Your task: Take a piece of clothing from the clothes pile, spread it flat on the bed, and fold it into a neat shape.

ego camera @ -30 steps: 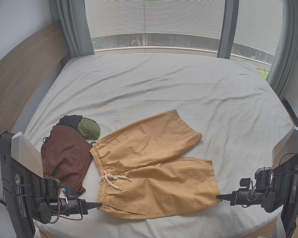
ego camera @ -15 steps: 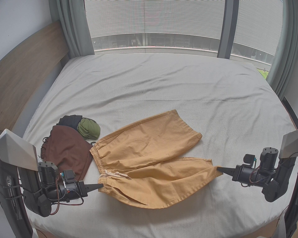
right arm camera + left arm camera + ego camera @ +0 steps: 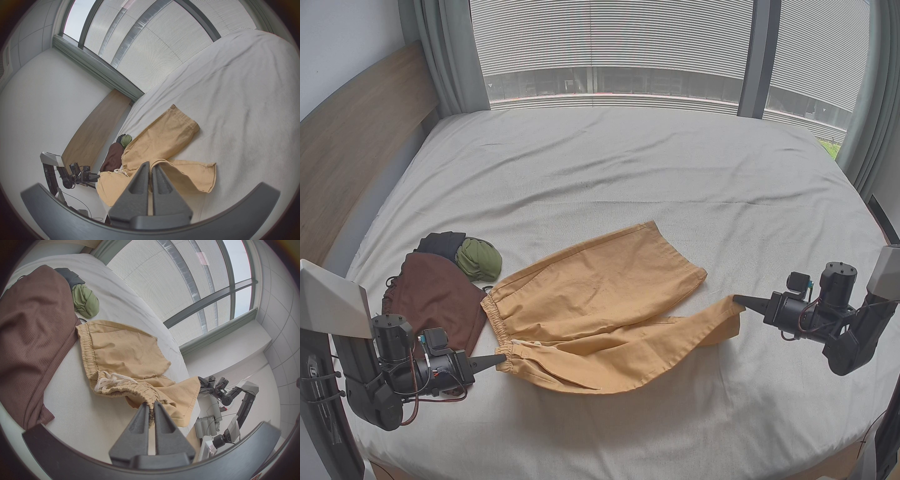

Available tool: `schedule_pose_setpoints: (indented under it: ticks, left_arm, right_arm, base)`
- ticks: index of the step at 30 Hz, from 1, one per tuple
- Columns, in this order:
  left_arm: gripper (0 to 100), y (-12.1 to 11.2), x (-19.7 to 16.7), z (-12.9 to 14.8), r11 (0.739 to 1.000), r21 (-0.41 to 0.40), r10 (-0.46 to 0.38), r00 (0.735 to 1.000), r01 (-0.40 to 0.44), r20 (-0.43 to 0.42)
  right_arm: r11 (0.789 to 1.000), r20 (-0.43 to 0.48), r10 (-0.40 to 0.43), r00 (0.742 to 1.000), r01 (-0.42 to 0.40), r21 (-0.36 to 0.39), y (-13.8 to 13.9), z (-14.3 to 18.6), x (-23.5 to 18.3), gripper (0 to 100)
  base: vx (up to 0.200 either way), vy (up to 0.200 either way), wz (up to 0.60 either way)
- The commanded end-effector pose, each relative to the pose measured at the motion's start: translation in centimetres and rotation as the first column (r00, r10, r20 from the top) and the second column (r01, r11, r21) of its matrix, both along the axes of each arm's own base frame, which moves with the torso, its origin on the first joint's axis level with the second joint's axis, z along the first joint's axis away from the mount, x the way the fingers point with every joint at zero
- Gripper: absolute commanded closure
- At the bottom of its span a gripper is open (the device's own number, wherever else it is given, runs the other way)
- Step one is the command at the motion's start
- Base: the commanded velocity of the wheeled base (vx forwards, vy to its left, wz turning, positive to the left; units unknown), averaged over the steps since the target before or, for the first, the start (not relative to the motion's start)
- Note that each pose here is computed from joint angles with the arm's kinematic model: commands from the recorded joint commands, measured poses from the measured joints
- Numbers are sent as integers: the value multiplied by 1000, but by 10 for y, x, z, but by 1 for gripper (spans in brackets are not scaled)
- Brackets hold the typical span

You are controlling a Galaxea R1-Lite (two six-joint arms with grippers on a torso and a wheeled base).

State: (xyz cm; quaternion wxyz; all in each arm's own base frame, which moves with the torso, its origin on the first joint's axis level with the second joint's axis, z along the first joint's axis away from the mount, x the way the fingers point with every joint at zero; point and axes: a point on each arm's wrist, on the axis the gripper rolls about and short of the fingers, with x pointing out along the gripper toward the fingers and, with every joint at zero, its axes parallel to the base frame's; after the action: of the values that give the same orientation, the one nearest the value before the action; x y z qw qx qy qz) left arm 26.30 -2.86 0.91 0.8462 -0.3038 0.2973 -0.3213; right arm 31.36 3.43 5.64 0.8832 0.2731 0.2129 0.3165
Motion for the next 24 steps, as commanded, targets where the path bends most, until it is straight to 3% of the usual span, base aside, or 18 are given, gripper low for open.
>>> schedule_pose_setpoints:
  ticks: [1, 11, 16, 24]
  left_arm:
    - [100, 1, 4, 3, 1000, 0, 8, 1000, -8, 21]
    - [100, 1, 9, 5, 1000, -9, 24, 999, -24, 30]
    - [100, -2, 23, 10, 988, -2, 152, 987, -152, 51]
    - [100, -7, 28, 20, 977, -60, 209, 977, -207, 35]
  right_arm:
    - [1000, 80, 0, 997, -1, 5, 1, 26, 14, 100]
    - [1000, 102, 0, 995, -1, 7, 3, 40, 31, 100]
    - [1000, 119, 1, 993, -2, 8, 4, 50, 42, 100]
    - [1000, 131, 6, 991, -7, 8, 8, 61, 52, 100]
  base:
    - [0, 0, 0]
    - [0, 0, 0]
    - [0, 0, 0]
    - [0, 0, 0]
